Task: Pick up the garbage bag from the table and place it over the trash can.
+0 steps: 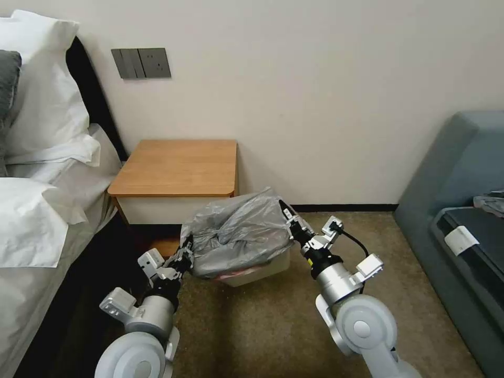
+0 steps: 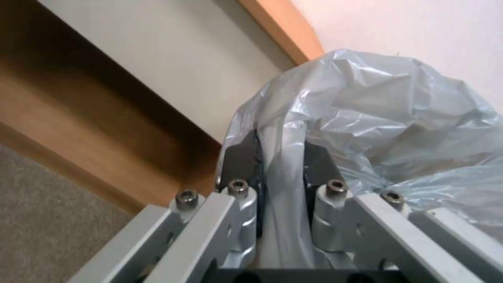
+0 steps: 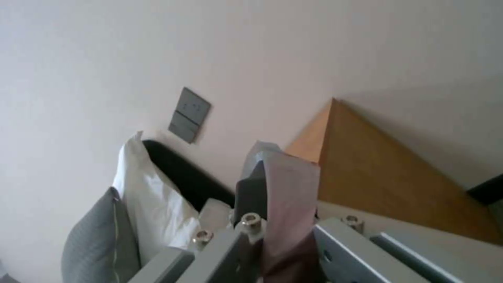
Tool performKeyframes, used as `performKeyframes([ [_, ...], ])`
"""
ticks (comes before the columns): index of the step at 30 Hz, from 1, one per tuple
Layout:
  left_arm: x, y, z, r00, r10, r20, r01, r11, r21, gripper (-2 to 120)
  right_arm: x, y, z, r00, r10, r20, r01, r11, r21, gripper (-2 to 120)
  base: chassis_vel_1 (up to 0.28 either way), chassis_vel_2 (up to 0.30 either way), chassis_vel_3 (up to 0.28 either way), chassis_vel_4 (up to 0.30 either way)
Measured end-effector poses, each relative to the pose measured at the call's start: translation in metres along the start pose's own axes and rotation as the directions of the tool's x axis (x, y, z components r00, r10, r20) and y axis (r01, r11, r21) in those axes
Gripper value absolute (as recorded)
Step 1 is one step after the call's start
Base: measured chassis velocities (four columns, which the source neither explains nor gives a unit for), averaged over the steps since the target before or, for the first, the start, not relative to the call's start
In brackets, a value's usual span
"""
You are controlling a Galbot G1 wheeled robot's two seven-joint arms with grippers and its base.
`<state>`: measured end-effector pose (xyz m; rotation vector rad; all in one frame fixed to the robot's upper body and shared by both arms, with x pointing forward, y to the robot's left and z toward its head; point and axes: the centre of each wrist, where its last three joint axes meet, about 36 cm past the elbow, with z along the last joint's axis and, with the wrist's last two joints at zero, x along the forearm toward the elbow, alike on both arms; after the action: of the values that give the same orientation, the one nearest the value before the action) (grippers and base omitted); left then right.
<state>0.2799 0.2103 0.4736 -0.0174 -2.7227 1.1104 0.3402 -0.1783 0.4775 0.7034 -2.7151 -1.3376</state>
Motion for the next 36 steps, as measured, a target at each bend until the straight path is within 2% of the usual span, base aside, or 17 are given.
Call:
performKeyframes([
  [10,0.0,-0.001,-0.001,1.0,0.005,0.001,-0.005,1.0,0.012,7,0.001,-0.007,-0.002,1.0,0.018,0.006,-0.018,1.0,-0.001,0,0.0,0.0,0.0,0.0],
  [25,0.007,-0.008,-0.012,0.997,0.078,-0.003,-0.077,0.988,0.133,7,0.002,-0.028,0.009,0.995,0.096,-0.023,-0.095,0.993,0.064,0,0.0,0.0,0.0,0.0],
  [28,0.007,-0.009,-0.015,0.995,0.099,-0.004,-0.097,0.979,0.181,7,0.003,-0.03,0.014,0.994,0.107,-0.032,-0.103,0.991,0.087,0,0.0,0.0,0.0,0.0],
  [36,0.01,-0.012,-0.021,0.989,0.148,0.006,-0.146,0.964,0.224,8,0.0,-0.045,0.019,0.99,0.136,-0.032,-0.13,0.981,0.143,0,0.0,0.0,0.0,0.0],
])
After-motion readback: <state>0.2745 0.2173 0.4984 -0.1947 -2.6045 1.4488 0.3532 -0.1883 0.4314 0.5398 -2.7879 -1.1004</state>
